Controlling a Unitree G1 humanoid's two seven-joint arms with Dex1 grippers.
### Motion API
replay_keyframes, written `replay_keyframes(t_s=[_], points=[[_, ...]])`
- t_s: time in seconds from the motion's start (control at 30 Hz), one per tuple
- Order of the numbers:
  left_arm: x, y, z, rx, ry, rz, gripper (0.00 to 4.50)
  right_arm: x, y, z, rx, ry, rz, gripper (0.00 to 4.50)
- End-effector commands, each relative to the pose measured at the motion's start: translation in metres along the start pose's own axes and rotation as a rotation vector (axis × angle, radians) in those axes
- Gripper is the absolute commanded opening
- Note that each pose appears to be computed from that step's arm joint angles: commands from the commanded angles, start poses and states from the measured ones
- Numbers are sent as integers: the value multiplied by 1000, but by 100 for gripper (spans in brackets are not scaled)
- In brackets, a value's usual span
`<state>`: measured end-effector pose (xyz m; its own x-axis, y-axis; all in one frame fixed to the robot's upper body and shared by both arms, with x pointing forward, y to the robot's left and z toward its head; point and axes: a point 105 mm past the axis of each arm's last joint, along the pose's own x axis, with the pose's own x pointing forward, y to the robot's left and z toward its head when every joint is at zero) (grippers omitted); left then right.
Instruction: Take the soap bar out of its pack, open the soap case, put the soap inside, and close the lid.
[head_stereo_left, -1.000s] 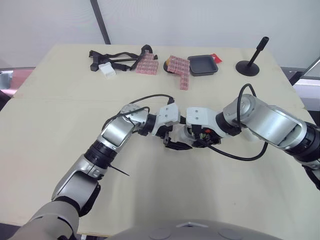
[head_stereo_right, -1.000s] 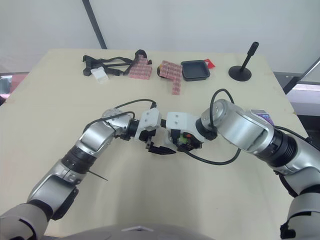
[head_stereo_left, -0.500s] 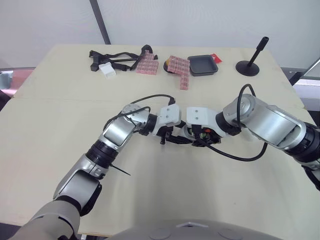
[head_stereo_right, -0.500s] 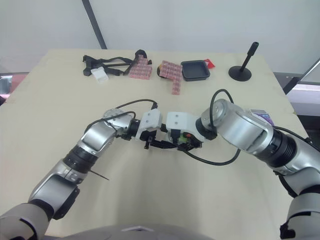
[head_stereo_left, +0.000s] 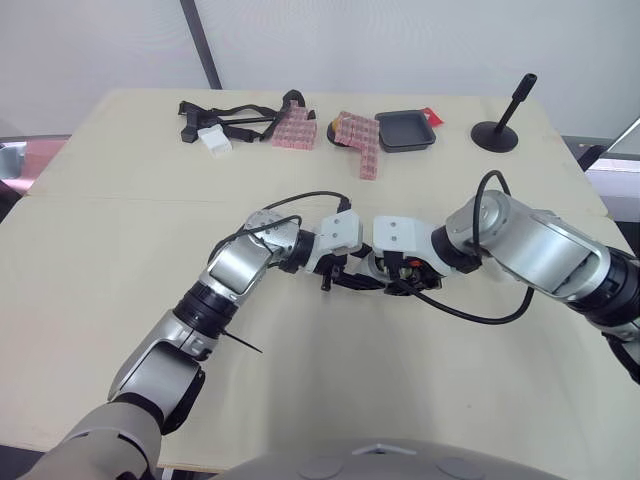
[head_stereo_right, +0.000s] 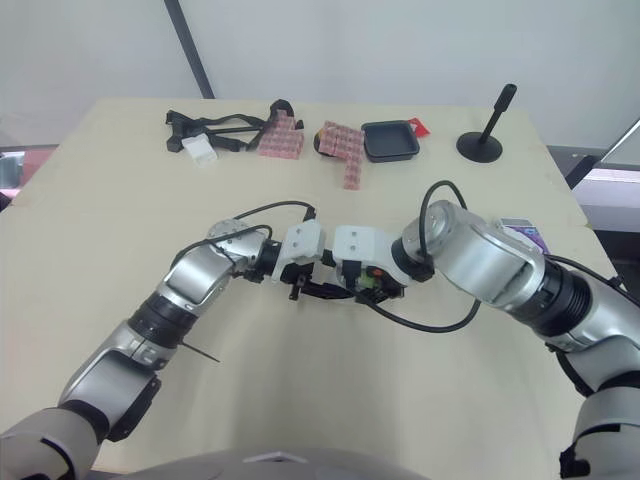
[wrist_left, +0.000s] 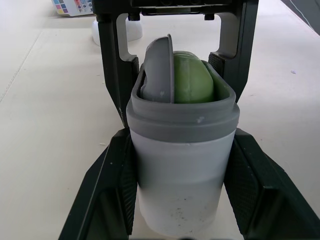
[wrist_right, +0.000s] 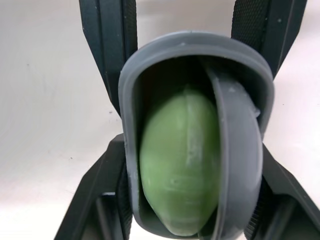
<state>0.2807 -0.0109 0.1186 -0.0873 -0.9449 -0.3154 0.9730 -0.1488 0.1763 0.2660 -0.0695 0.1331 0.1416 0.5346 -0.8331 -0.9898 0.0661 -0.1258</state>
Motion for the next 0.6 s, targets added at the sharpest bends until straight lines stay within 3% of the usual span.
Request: replay_keyframes(t_s=[0.03, 0.1, 0.37, 0.6], points=[[-6, -1, 7, 51, -33, 13, 186, -9, -3, 4, 9, -41, -26, 396], [-9, -2, 3, 53, -36, 25, 186, -9, -4, 3, 34, -76, -26, 446], [-27, -6, 3, 41, -181, 91, 186, -12, 3, -8, 153, -415, -32, 446], [-38, -11, 10, 10, -347, 229, 186, -18, 17, -38, 167, -633, -133, 446]])
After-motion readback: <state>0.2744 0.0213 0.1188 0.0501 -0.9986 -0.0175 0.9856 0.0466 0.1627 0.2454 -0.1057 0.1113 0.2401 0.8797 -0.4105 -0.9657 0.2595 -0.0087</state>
